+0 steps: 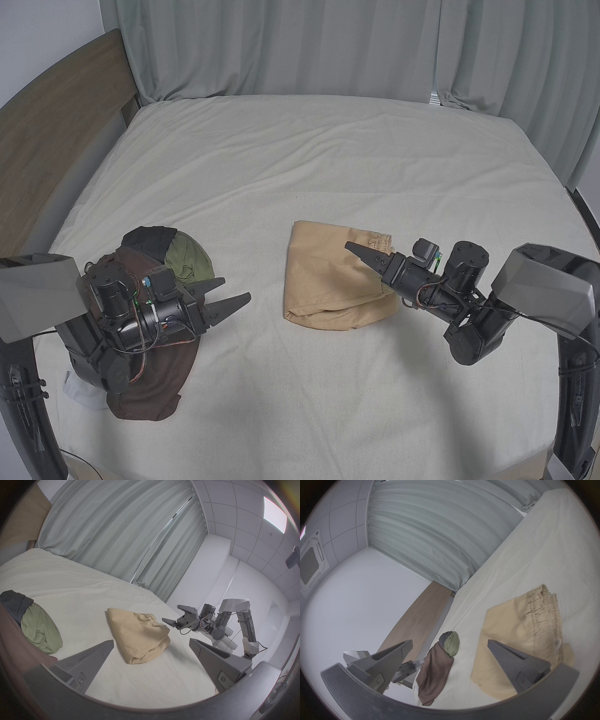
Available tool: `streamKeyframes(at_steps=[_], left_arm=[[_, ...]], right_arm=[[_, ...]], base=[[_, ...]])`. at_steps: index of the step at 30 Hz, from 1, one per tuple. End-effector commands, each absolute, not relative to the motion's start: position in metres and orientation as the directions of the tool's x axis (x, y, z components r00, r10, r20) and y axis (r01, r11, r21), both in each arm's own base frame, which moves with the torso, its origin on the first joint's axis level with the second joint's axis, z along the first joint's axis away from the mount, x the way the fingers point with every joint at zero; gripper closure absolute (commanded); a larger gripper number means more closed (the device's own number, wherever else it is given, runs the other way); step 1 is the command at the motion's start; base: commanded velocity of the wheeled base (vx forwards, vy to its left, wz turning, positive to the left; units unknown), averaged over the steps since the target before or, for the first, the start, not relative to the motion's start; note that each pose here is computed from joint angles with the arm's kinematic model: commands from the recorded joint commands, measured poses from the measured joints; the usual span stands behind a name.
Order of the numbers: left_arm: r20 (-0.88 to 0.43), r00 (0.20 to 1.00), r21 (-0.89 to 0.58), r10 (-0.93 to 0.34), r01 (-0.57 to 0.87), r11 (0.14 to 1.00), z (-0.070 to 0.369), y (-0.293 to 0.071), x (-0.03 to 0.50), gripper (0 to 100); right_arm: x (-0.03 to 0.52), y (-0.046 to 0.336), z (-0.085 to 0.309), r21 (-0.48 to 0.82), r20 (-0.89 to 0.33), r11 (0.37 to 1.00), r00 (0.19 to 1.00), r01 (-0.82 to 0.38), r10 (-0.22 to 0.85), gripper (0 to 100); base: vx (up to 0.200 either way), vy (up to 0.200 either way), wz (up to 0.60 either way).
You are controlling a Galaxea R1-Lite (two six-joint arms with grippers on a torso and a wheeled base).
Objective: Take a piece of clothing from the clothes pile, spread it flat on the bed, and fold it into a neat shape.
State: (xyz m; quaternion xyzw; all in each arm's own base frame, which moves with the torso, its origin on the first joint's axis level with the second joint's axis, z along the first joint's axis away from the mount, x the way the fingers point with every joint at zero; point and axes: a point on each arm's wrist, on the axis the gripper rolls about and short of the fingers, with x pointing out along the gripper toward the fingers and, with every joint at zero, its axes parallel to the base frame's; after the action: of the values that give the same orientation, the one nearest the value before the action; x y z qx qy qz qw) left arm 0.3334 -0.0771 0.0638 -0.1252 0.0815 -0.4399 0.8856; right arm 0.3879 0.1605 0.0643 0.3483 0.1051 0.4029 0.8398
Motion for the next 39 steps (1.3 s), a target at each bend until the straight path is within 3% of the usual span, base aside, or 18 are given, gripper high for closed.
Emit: streamKeyframes(at_steps=[1,14,28,36,37,39], left_arm=[[-0.035,0.600,-0.295,-0.799,0.758,0.582,0.063,-0.077,0.333,0],[-0.036,0.596,-0.296,-0.802,0.760,0.578,0.063,-0.077,0.333,0],[-0.034,0.595,-0.295,-0.803,0.762,0.577,0.064,-0.077,0.333,0],[0.010,0.562,-0.281,-0.827,0.795,0.537,0.088,-0.078,0.321,0],[0.034,0.525,-0.280,-0.850,0.822,0.496,0.104,-0.078,0.310,0],[0.051,0.495,-0.276,-0.867,0.842,0.464,0.115,-0.077,0.302,0]], right_arm=[[0.406,0.151,0.032,0.689,0.061,0.464,0.683,-0.556,0.728,0],[0.410,0.143,-0.032,0.710,-0.058,0.523,0.701,-0.471,0.711,0],[0.409,0.143,-0.032,0.709,-0.057,0.524,0.701,-0.473,0.711,0],[0.385,0.141,0.040,0.671,0.044,0.496,0.697,-0.551,0.715,0],[0.366,0.136,0.076,0.650,0.086,0.485,0.691,-0.585,0.718,0],[0.349,0.131,0.098,0.609,0.108,0.498,0.687,-0.617,0.719,0]], base=[[0.000,0.000,0.00],[0.000,0.000,0.00],[0.000,0.000,0.00],[0.000,0.000,0.00],[0.000,0.000,0.00],[0.000,0.000,0.00]])
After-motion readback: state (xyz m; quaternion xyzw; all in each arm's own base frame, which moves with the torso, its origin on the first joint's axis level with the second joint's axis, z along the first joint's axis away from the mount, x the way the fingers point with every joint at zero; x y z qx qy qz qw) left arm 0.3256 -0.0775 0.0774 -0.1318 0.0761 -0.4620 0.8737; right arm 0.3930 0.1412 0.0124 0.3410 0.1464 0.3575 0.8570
